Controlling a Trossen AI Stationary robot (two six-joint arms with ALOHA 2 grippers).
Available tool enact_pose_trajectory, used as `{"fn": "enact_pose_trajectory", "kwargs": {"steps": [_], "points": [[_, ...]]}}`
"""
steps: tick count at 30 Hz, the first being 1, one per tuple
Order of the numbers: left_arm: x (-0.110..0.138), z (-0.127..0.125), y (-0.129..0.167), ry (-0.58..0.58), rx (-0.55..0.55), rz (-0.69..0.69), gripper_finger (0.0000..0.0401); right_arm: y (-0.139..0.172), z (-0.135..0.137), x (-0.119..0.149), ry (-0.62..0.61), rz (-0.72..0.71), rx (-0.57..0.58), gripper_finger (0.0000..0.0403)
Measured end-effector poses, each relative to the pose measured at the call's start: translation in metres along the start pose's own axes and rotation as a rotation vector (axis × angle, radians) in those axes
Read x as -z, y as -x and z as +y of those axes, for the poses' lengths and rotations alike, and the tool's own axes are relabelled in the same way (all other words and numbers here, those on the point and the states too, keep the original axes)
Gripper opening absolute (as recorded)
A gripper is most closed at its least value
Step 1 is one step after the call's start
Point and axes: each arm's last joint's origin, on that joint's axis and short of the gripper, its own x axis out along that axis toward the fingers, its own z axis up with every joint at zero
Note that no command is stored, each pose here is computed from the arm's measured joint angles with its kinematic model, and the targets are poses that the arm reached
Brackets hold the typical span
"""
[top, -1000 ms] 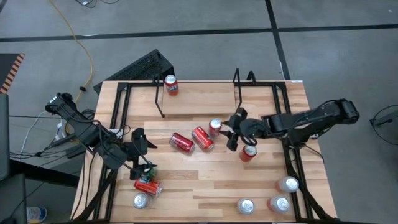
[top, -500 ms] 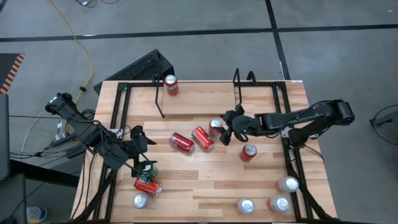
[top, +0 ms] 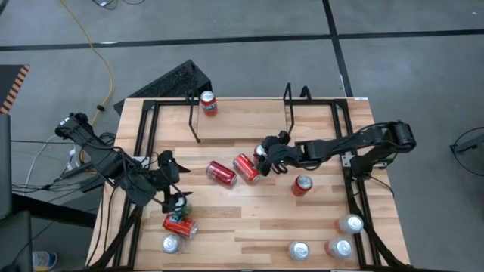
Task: Place canned beverage on shelf
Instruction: Put the red soda can on the shelf and align with the other red soda can
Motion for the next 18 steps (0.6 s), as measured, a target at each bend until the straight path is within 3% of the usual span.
{"fn": "enact_pose_trajectory", "kwargs": {"steps": [9, 18], "points": [[0.0, -0.001, -0.001, -0.001, -0.007, 0.001, 0.0332, -0.016, 0.009, -0.004, 0.012, 0.034, 0.026, 0.0276], [0.0, -0.001, -0.001, -0.001, -0.009, 0.002, 0.0332, -0.013, 0.007, -0.007, -0.013, 0.162, 0.099, 0.0276]]}}
